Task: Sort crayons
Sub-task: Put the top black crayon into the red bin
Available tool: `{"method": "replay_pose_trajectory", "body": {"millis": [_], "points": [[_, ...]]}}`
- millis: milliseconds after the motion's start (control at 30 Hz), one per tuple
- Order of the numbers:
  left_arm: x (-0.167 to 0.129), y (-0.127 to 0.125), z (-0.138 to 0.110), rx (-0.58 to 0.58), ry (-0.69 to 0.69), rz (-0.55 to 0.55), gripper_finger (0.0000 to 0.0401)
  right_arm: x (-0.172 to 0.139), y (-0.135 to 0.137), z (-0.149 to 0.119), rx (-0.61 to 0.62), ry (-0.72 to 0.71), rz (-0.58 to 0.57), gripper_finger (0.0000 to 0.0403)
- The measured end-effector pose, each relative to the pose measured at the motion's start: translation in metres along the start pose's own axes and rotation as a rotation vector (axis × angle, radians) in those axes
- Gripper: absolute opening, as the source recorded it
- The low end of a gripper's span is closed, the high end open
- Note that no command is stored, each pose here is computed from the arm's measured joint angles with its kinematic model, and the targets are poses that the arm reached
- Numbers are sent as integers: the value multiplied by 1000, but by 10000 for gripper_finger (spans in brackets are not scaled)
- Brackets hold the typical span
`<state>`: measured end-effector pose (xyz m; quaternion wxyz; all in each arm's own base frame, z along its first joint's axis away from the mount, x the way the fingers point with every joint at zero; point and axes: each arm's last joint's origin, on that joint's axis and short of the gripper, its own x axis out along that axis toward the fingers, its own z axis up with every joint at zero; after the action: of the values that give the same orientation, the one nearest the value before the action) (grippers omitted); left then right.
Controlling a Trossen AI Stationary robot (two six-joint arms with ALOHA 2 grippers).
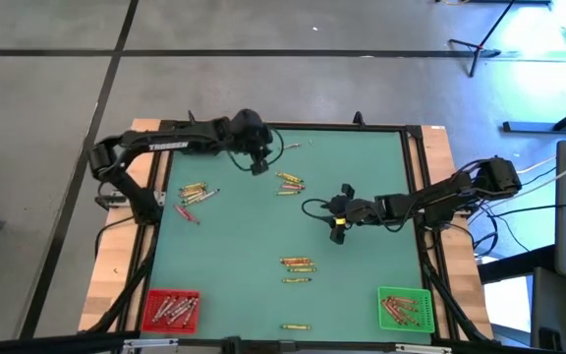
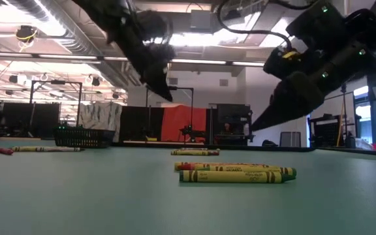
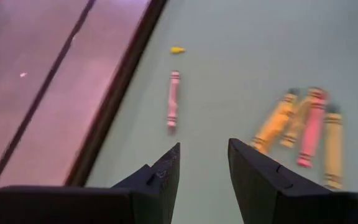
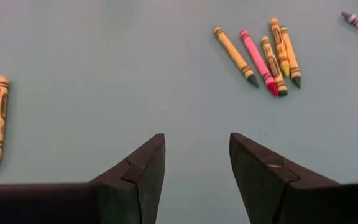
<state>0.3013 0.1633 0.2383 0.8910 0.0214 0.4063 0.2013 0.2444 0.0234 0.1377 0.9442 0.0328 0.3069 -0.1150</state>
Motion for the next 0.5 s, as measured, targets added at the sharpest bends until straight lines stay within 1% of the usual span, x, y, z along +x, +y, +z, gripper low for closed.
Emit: {"method": "replay_pose_trajectory", "body": {"millis": [100,233,367,500], "points": [[17,12,-6,6,0,-20,119,0,0,-2,16,16,-5,176],[37,27,-11,-24,19,-64,119,0,0,-1,21,14,-5,176],[58,41,-9,-25,29,-96,119,0,-1,-1,28,10,-18,176],[85,49,-8,-14,47,-139,119,0,-1,-1,28,6,-38,176]]}}
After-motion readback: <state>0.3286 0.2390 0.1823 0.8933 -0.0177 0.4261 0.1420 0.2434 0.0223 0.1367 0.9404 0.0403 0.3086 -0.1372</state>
